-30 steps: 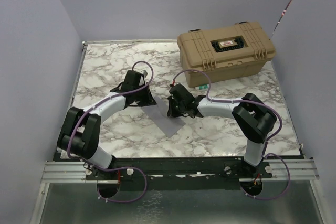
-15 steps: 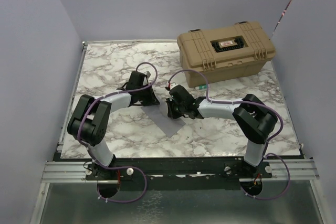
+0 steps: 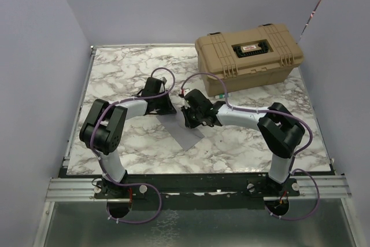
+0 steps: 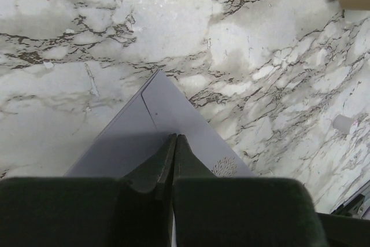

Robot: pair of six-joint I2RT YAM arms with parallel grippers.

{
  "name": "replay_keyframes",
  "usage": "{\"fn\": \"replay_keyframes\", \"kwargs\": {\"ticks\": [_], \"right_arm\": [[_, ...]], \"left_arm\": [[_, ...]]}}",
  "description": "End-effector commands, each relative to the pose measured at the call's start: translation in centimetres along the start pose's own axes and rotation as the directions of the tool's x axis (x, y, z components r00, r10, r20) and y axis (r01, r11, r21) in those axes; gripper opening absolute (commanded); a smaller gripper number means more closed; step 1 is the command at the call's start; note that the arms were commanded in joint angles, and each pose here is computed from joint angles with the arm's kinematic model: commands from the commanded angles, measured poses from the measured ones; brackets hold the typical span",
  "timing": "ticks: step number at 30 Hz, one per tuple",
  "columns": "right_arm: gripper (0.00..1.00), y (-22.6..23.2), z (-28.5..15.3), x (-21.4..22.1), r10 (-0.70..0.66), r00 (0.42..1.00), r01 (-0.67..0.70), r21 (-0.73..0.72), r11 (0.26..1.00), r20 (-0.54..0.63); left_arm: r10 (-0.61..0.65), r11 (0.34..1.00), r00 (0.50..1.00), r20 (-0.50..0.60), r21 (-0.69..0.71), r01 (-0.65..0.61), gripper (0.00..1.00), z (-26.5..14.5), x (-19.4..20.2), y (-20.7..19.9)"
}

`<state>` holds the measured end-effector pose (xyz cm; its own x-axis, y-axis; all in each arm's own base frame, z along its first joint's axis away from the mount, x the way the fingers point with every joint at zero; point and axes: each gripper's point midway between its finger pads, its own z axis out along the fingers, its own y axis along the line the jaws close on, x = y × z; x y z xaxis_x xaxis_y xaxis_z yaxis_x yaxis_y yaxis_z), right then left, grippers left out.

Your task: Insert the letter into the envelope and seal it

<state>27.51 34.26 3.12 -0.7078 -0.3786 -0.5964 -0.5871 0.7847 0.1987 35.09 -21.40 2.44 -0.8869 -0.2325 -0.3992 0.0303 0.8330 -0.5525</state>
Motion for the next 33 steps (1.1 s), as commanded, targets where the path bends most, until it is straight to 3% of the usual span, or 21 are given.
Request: {"fn": "replay_keyframes", "kwargs": {"ticks": [1,7,15,22,27,33], "right_arm": [[0.15,0.3,-0.1,-0.9,-0.032,0.999,0.032,0.008,0.999,-0.034],[0.15,0.3,2.1,-3.3,0.074,0.997,-0.072,0.072,0.995,-0.023],[0.12,-0.8,4.0,-3.3,0.159,0.986,-0.149,0.172,0.974,-0.043],[0.12,-0.1,4.6,-1.7,0.129,0.987,-0.115,0.141,0.983,-0.095],[0.17,0.8,4.5,0.1,0.077,0.988,-0.060,0.128,0.990,-0.135],[0.15,1.2,4.5,2.7,0.040,0.981,-0.016,0.127,0.992,-0.192]], "left_arm": [[-0.033,0.990,0.998,-0.056,-0.138,0.025,0.00,0.9,2.2,3.5],[-0.057,0.983,0.993,-0.105,-0.179,0.038,0.00,0.5,4.3,4.8],[-0.129,0.985,0.982,-0.135,-0.132,0.111,0.00,0.6,4.4,4.0],[-0.189,0.978,0.968,-0.164,-0.124,0.170,0.00,0.9,4.9,4.2],[-0.265,0.963,0.947,-0.184,-0.106,0.249,0.00,0.9,5.2,4.2],[-0.290,0.956,0.939,-0.188,-0.108,0.273,0.00,1.0,5.2,4.5]]}}
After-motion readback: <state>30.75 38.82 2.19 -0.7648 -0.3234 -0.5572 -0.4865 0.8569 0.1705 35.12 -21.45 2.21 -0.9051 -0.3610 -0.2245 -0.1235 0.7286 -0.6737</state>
